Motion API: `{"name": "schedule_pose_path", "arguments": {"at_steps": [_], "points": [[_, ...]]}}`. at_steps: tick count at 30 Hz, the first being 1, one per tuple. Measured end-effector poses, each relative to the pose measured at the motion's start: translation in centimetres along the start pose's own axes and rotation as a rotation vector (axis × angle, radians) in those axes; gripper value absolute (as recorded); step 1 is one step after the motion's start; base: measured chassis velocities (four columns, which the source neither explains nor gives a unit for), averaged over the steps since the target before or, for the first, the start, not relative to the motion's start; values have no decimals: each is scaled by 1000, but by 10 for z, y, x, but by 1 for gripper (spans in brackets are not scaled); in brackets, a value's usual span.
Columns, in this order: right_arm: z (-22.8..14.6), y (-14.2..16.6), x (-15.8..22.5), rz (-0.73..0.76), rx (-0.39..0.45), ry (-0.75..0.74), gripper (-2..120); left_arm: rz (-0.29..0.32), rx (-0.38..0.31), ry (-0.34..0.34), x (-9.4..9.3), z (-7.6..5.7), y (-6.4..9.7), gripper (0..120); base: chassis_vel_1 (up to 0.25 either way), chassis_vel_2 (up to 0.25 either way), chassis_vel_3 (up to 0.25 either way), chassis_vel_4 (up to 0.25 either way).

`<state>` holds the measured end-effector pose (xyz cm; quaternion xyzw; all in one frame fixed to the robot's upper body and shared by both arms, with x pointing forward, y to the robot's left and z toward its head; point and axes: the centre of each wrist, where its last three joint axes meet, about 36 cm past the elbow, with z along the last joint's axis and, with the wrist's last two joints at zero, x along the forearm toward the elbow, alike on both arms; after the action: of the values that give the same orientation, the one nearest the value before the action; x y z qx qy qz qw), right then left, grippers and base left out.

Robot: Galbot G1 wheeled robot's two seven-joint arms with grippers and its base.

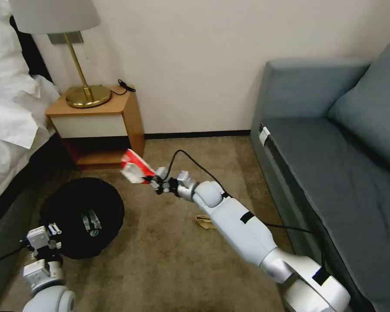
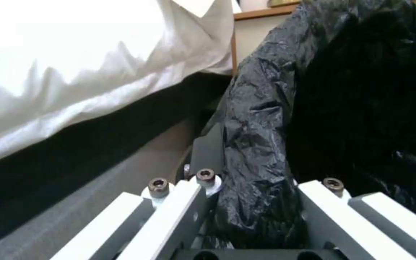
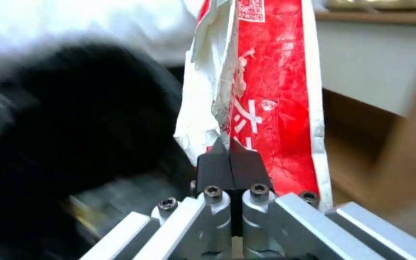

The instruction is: Pick up the trash bin, then pick up the garbage on the floor and place it into the trash bin.

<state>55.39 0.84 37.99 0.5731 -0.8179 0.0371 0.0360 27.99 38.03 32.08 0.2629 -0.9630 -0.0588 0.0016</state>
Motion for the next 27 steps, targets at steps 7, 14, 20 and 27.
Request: {"name": "schedule_pose_path", "arguments": {"at_steps": [7,14,20,27], "points": [[-17,53,-25,-195,-163,-73,0,1,1,-1,-1,0,-1,5,0,0,0,0],[1,96,-41,-322,-206,-30,0,1,2,0,-1,0,-1,5,0,0,0,0],[33,109,-54,-323,-182,40,0,10,9,-13,6,-7,-5,5,0,0,0,0],[53,84,-52,-216,-162,74,0,16,9,-17,14,-11,-8,5,0,0,0,0]]}}
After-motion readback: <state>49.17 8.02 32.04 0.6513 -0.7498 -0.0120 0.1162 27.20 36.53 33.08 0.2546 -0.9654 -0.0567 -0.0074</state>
